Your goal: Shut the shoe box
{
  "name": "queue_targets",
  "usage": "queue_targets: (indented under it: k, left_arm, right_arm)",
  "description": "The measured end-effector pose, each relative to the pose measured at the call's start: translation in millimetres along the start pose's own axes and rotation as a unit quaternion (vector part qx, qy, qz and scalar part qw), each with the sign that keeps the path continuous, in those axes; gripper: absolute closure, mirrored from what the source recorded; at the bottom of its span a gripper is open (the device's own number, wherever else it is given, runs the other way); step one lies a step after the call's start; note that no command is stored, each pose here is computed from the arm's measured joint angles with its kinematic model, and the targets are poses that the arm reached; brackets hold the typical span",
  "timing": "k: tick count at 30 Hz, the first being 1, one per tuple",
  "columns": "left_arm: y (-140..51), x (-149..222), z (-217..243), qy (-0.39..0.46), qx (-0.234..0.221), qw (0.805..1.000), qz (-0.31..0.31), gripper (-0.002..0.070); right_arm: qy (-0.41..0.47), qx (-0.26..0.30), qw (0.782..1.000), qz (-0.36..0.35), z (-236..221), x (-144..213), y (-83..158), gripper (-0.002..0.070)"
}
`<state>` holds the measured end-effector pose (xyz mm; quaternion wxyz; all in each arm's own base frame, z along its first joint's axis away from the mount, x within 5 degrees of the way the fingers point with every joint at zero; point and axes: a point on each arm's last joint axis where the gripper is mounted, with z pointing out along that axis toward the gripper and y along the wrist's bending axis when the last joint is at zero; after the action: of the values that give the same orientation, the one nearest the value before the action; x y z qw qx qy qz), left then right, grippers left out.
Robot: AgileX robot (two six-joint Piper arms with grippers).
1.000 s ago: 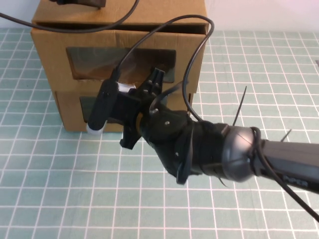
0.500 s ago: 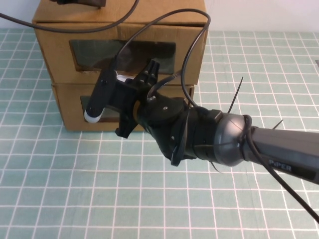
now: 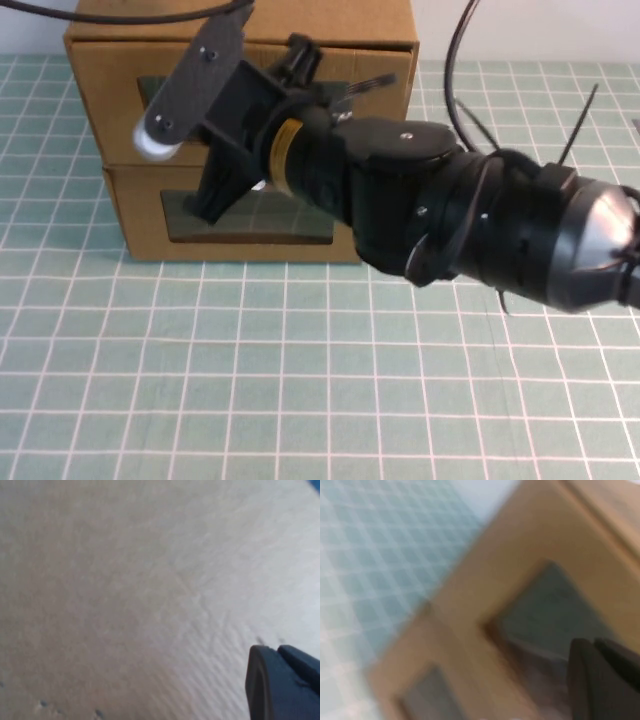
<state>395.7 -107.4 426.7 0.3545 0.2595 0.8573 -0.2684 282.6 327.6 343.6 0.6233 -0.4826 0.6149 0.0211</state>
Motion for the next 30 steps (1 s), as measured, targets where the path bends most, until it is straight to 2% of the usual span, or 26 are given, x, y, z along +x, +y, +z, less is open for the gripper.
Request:
queue_targets:
  k: [5, 10, 13, 16, 21, 24, 27, 30]
  left_arm:
    - [-18.8, -7.5, -31.0, -0.033, -0.017, 0.999, 0.029, 0.068]
    - [-40.6, -15.2, -66.9, -0.085, -0.038, 0.995, 0.046, 0.068]
    - [-57.6, -16.5, -92.5, -0.111, -0.049, 0.991, 0.063, 0.068]
    - [-73.6, -16.0, -116.8, -0.133, -0.061, 0.986, 0.08, 0.068]
    - [-95.7, -6.7, -146.5, -0.129, -0.07, 0.984, 0.1, 0.068]
    - [-103.5, -1.1, -157.7, -0.127, -0.078, 0.983, 0.108, 0.068]
    - [-109.0, 9.3, -165.4, -0.119, -0.088, 0.983, 0.106, 0.068]
    - [-116.0, 26.5, -173.3, -0.108, -0.097, 0.984, 0.101, 0.068]
  right_arm:
    - [0.053, 0.064, 0.995, -0.052, -10.1, 3.4, -18.0, 0.069]
    - [0.121, 0.091, 0.986, -0.067, -21.8, 9.9, -29.1, 0.069]
    - [0.176, 0.068, 0.981, -0.053, -31.4, 16.0, -29.5, 0.069]
    - [0.218, 0.019, 0.975, -0.02, -46.2, 17.4, -27.2, 0.069]
    - [0.228, -0.057, 0.971, 0.05, -74.3, 8.6, -29.4, 0.069]
    - [0.214, -0.054, 0.968, 0.119, -88.2, 5.6, -53.5, 0.069]
    - [0.193, -0.02, 0.96, 0.201, -102.9, 6.4, -96.0, 0.069]
    - [0.171, 0.027, 0.941, 0.29, -119.8, 15.7, -143.7, 0.069]
